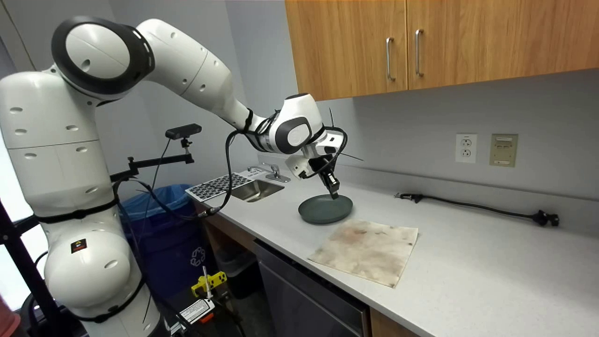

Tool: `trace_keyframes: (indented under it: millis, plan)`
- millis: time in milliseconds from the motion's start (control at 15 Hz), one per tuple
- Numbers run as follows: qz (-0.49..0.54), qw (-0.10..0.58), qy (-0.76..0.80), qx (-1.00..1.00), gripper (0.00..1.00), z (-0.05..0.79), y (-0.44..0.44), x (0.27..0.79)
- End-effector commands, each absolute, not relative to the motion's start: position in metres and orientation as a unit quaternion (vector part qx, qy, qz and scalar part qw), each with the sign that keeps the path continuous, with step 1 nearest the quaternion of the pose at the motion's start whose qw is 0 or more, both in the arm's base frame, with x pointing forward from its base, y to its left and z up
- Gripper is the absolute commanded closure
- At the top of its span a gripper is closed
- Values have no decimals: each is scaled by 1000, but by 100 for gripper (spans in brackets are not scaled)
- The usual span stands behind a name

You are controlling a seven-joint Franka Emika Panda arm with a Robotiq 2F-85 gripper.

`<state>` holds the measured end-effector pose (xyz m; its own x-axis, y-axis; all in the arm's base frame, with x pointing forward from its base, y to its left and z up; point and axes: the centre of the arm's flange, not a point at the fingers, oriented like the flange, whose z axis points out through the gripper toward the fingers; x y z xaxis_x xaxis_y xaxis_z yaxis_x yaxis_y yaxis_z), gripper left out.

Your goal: Unfold the towel

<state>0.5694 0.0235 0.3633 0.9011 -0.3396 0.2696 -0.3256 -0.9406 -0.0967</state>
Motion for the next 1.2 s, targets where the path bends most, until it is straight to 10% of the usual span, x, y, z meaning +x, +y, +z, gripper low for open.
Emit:
trace_keyframes:
  millis: [0,200,933,1133]
  plan:
    - [-183,39,151,-971,100,385,16,545]
    - [-210,43,146,-966,100,394,13,535]
    - [-226,83,134,-961,6,382,-20,478]
    - [-245,89,128,-957,0,387,-21,475]
